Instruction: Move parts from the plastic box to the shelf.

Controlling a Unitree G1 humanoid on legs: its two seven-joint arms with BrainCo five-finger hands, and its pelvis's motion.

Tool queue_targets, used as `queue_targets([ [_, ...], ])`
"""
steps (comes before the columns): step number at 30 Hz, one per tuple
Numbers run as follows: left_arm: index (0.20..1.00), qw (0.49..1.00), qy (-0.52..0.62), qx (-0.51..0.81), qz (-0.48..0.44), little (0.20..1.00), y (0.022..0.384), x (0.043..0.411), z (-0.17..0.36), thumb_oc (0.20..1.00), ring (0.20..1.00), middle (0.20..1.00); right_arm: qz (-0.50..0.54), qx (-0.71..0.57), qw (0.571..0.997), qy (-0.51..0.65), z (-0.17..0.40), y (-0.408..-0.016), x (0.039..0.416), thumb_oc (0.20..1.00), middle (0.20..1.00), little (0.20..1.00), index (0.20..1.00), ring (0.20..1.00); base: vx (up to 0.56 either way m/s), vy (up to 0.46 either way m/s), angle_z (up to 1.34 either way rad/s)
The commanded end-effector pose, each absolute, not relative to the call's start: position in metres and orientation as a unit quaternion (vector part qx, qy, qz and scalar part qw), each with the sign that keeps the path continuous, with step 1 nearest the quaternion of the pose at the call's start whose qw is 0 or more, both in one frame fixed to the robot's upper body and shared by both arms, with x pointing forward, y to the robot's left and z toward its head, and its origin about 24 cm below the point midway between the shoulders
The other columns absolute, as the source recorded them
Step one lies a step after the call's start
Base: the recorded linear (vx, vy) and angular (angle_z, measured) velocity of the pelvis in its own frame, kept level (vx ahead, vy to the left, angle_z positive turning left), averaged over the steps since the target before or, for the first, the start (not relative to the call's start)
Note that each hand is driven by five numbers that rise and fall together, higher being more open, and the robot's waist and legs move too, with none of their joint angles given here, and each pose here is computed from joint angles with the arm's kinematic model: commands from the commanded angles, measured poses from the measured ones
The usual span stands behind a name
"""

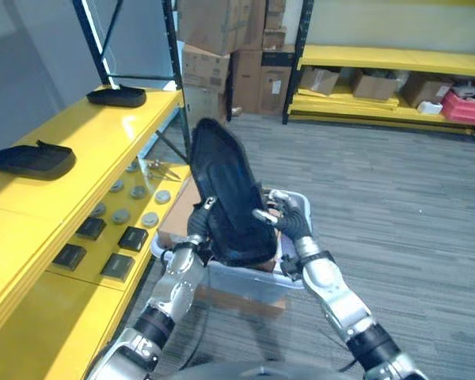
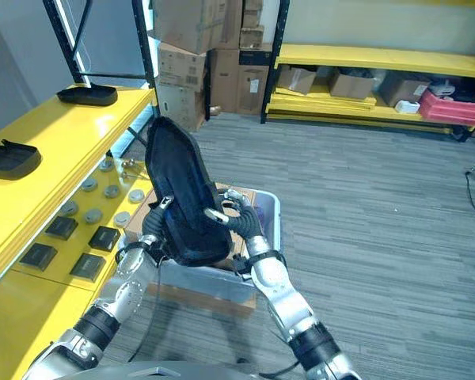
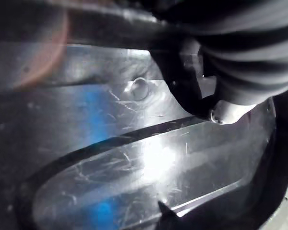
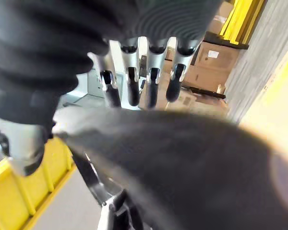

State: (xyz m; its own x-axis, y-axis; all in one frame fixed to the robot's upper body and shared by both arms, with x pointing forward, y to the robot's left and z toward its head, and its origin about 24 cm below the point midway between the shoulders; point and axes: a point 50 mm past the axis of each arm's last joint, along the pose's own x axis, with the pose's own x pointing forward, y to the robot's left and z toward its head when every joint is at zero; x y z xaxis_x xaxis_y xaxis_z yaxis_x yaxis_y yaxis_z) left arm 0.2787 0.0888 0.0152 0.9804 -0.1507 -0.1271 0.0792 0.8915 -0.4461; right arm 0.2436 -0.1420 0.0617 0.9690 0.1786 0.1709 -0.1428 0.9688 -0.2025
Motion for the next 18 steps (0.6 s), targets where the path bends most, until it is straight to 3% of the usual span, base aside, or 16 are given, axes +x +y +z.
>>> queue_targets([
  [1,0.200,0.981,-0.027,-0.190,0.003,0.200,0.130,0.301,0.048,0.200,0.200,0.200,0.050,-0.048,0.987,-0.145,0.077,-0.155,0.236,1.000,1.000,1.000,1.000,1.000,-0.01,0.000,-0.11],
  [4,0.200,0.993,-0.052,-0.101,0.039,0.200,0.163,0.288,0.048,0.200,0.200,0.200,-0.080,-0.038,0.995,-0.038,0.029,-0.208,0.217,1.000,1.000,1.000,1.000,1.000,-0.01,-0.003,-0.05],
  [5,0.200,0.993,-0.052,-0.101,0.039,0.200,0.163,0.287,0.047,0.200,0.200,0.200,-0.080,-0.038,0.995,-0.037,0.029,-0.208,0.216,1.000,1.000,1.000,1.000,1.000,-0.01,-0.010,-0.10],
  [9,0.200,0.989,-0.123,0.057,0.051,0.200,0.190,0.274,0.070,0.200,0.200,0.200,-0.220,-0.078,0.960,0.153,-0.050,-0.261,0.168,1.000,1.000,1.000,1.000,1.000,-0.03,-0.016,-0.07],
  [14,0.200,0.974,-0.164,0.150,0.038,0.200,0.199,0.264,0.084,0.200,0.200,0.200,-0.207,-0.115,0.915,0.326,-0.106,-0.270,0.123,1.000,1.000,1.000,1.000,1.000,-0.07,-0.033,-0.01],
  [16,0.200,0.970,-0.183,0.158,0.039,0.200,0.202,0.254,0.091,0.200,0.200,0.200,-0.129,-0.172,0.870,0.443,-0.135,-0.267,0.088,1.000,1.000,1.000,1.000,1.000,-0.09,-0.100,0.01],
  [18,0.200,0.969,-0.186,0.156,0.038,0.200,0.203,0.250,0.091,0.200,0.200,0.200,-0.123,-0.161,0.866,0.457,-0.139,-0.264,0.084,1.000,1.000,1.000,1.000,1.000,-0.06,-0.092,0.26],
])
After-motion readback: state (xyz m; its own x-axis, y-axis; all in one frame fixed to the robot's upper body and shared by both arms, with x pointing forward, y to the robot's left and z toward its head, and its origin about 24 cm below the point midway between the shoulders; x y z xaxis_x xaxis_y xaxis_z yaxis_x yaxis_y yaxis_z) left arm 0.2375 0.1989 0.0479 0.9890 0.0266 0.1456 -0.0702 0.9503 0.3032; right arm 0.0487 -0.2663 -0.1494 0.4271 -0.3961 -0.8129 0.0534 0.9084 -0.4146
